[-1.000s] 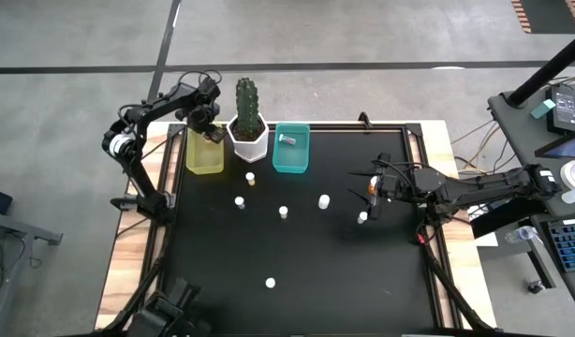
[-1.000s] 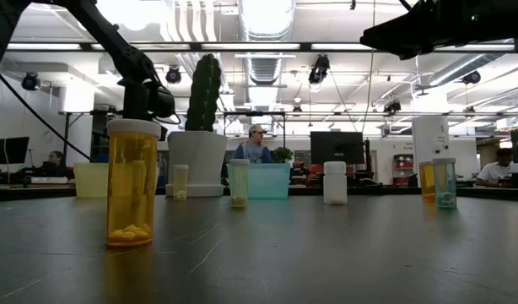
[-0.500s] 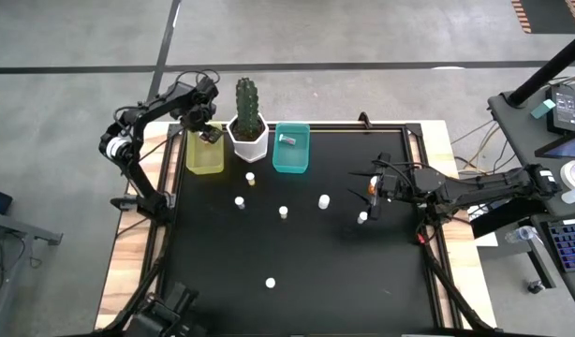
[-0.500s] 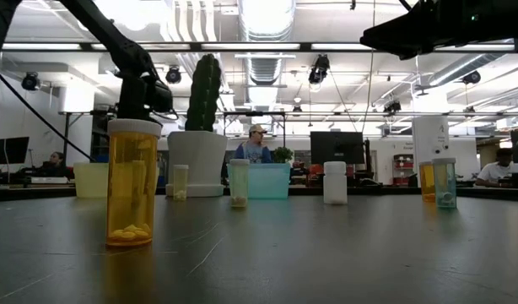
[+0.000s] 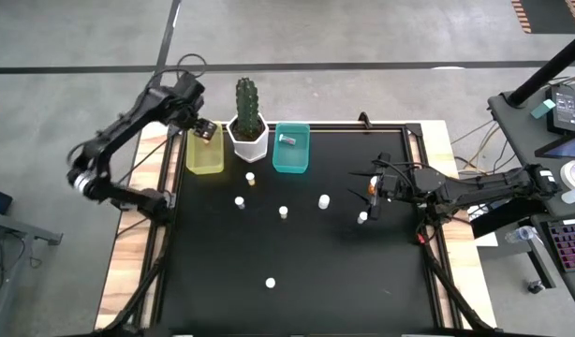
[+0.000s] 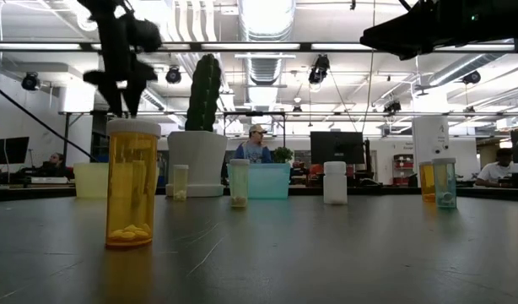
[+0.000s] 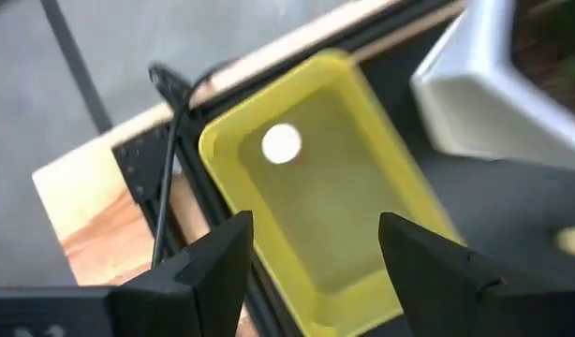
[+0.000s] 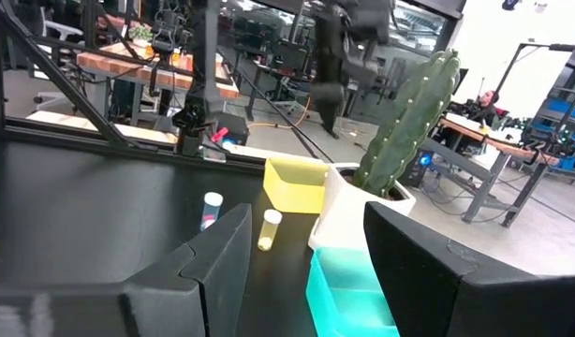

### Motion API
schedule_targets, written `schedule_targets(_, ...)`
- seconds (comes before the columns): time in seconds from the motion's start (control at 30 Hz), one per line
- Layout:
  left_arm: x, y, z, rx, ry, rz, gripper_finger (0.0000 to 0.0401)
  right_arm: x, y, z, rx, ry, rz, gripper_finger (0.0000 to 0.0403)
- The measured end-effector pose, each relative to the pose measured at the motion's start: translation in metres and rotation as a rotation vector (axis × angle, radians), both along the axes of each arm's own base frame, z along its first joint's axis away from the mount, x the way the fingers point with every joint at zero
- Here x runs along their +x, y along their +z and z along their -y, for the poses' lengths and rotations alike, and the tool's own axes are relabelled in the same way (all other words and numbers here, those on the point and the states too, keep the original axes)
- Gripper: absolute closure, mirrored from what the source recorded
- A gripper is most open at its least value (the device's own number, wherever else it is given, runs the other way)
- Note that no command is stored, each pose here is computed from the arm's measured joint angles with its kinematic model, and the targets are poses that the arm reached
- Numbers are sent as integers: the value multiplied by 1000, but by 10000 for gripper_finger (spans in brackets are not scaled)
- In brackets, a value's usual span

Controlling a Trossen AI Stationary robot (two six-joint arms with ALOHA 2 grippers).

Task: Pick and place medicine bottles into bin by pill shape (circle, oval)
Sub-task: Put the transparent white capsule bottle into the blue

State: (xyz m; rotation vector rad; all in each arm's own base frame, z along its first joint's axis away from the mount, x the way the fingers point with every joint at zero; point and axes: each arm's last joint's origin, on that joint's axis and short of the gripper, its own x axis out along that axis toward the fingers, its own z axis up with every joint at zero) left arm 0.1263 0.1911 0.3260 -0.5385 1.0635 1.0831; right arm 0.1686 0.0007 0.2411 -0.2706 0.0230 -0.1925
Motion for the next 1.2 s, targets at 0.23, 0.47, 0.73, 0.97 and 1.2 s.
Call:
schedule_targets(0.23,2,32,63,181,-120,232,186,0,0,0,13,0,3,202)
schedule_targets(0.47,7,36,106,299,-281,484,186,0,0,1,34,-48,7,202)
schedule_targets(0.73,13,5,135,339,-438,669,186,0,0,1,111,-51,24,202)
schedule_targets(0.97,22,-19,152,426,-589,871,186,0,0,1,301,-48,71,202)
schedule_targets(1.2,28,-9,164,661,-867,1095,186,4,4,1,459,-30,159,202)
